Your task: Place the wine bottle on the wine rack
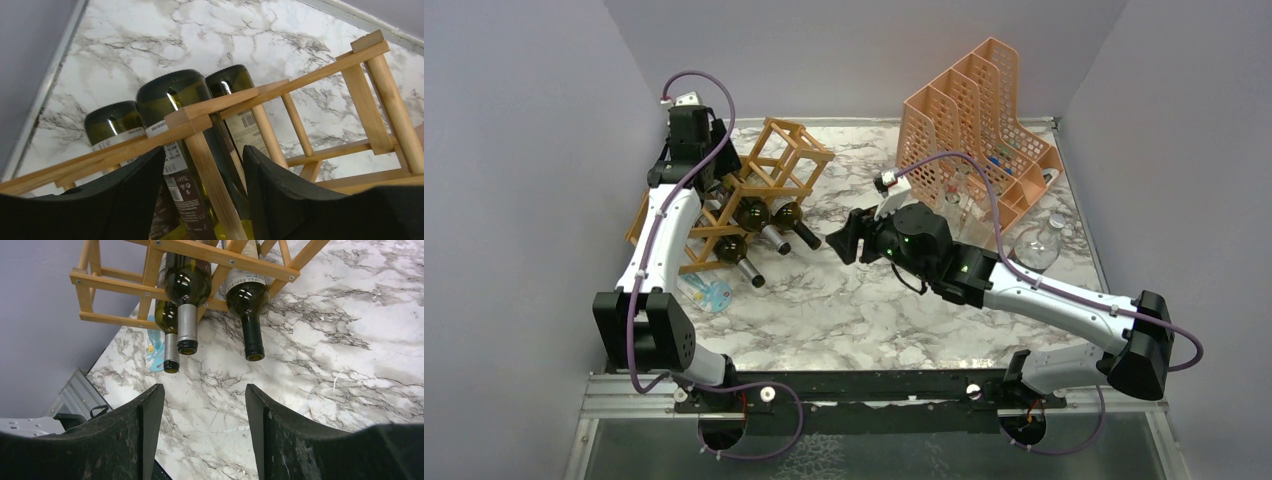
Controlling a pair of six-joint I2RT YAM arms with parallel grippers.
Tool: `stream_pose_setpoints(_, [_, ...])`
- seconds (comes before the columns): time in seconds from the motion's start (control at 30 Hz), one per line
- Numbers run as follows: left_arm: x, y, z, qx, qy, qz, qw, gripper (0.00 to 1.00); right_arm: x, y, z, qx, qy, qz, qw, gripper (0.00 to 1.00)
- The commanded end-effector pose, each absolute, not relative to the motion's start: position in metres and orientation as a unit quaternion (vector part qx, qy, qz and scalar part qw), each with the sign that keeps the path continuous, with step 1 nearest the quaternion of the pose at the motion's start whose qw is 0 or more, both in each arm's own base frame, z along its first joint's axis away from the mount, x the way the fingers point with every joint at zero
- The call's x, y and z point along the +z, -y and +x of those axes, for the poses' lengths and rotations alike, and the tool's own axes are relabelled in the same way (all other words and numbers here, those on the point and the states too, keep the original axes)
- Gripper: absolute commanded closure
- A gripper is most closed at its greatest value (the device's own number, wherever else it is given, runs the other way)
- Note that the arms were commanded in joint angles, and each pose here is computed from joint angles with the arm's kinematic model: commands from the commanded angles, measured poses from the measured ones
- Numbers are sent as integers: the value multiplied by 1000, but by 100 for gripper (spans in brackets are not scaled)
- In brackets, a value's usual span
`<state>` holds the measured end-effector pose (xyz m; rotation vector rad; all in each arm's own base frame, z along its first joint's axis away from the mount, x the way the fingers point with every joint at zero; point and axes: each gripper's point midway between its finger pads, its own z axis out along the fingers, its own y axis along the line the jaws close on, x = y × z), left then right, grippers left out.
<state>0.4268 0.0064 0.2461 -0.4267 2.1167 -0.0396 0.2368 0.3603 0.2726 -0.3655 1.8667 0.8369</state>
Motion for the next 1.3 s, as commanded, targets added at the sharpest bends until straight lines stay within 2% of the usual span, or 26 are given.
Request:
stream_pose_setpoints(0.0, [254, 3, 429, -48, -861, -180, 473, 42, 281, -350, 242, 335, -765, -144, 531, 37])
stream_pose_setpoints(0.23, [248, 26, 425, -101, -871, -149, 457, 64, 282, -346, 245, 324, -766, -140, 537, 37])
stream_pose_setpoints(0.4, [243, 48, 418, -156, -876, -121, 440, 75, 283, -341, 249, 308, -770, -133, 543, 38])
stream_pose_setpoints(0.5, [246, 61, 416, -190, -873, -107, 437, 78, 284, -334, 254, 286, -774, -124, 551, 38])
stream_pose_setpoints(0.7, [256, 80, 417, -235, -861, -109, 438, 78, 294, -313, 269, 221, -781, -109, 574, 38])
stream_pose_setpoints(0.8, [255, 83, 420, -244, -858, -115, 436, 71, 306, -301, 274, 188, -780, -101, 589, 38])
stream_pose_setpoints(0.9, [256, 78, 421, -229, -859, -116, 444, 54, 316, -283, 279, 149, -776, -92, 605, 37])
stream_pose_setpoints(1.03, [265, 61, 417, -182, -857, -111, 469, 37, 322, -253, 286, 79, -774, -82, 623, 34])
stream_pose_setpoints(1.2, [283, 47, 404, -140, -855, -98, 490, 27, 321, -215, 302, 11, -781, -60, 622, 31])
stream_pose_setpoints(1.27, [290, 43, 396, -129, -852, -94, 499, 27, 319, -198, 311, -6, -786, -46, 617, 30])
